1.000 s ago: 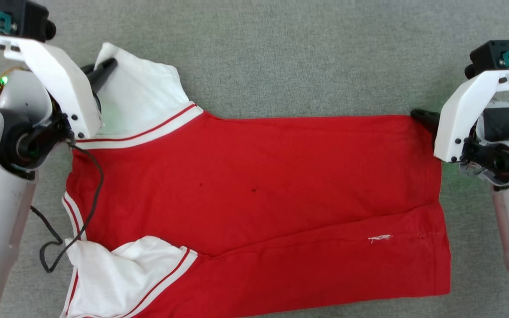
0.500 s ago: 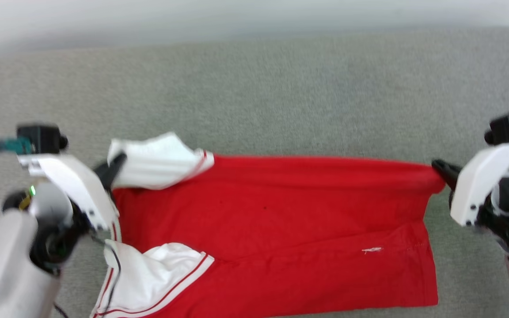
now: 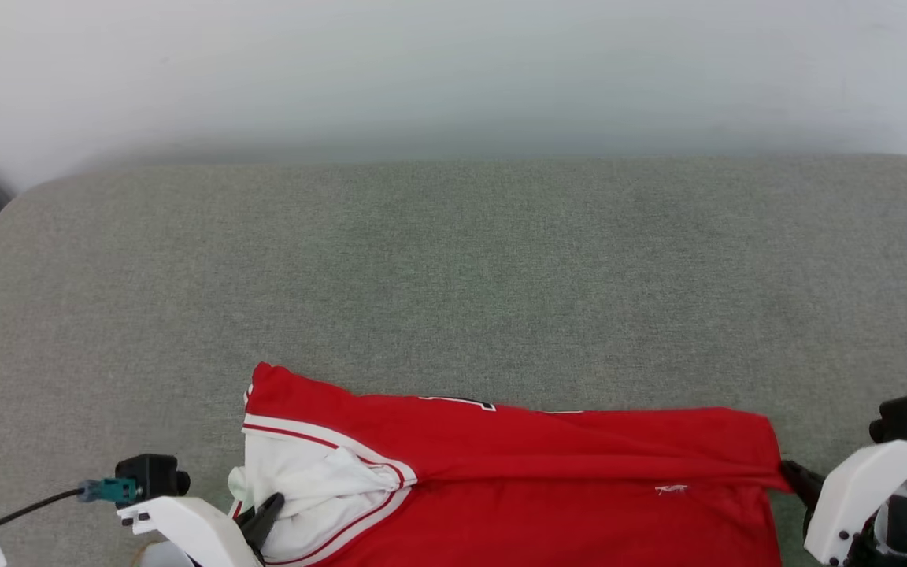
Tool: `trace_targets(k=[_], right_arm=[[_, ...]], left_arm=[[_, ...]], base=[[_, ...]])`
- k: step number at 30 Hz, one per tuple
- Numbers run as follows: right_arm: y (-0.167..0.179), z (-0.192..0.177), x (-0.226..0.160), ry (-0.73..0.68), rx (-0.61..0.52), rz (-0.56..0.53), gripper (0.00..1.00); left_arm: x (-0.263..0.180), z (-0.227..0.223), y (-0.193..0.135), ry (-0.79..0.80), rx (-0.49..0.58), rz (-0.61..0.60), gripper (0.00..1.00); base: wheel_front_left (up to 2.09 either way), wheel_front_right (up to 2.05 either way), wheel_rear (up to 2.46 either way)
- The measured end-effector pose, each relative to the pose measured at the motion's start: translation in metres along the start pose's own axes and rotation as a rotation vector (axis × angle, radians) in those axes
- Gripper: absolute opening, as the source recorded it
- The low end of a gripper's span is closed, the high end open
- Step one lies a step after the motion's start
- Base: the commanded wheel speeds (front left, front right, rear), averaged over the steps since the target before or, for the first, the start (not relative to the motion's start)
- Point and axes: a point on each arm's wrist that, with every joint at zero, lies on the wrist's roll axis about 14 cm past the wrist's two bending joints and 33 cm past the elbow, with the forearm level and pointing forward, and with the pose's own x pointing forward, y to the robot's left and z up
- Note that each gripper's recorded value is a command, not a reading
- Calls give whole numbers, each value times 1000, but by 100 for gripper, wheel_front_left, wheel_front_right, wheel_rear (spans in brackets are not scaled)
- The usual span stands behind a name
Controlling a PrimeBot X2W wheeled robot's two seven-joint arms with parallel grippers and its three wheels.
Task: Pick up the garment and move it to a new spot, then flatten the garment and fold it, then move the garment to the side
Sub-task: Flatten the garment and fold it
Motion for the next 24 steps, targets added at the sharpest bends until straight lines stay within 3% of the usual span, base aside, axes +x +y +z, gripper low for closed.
trace_targets(k=[1, 2, 10, 14, 24], right_arm=[[-1, -6, -1, 2, 7, -3, 41], [-1, -10, -2, 2, 13, -3, 100], [1, 12, -19, -176, 3, 3, 100], [5, 35, -34, -270, -17, 13, 100], [-10, 49, -56, -187, -53, -32, 100]], left_arm=[[0, -2, 1, -8, -10, 6, 100], [1, -3, 2, -16, -16, 8, 100], [1, 24, -5, -215, 37, 5, 100], [-5, 52, -27, -359, 102, -41, 100], [-43, 108, -71, -691, 264, -100, 100]], base=[[0, 0, 0], [0, 0, 0], [0, 0, 0], [0, 0, 0], [0, 0, 0]])
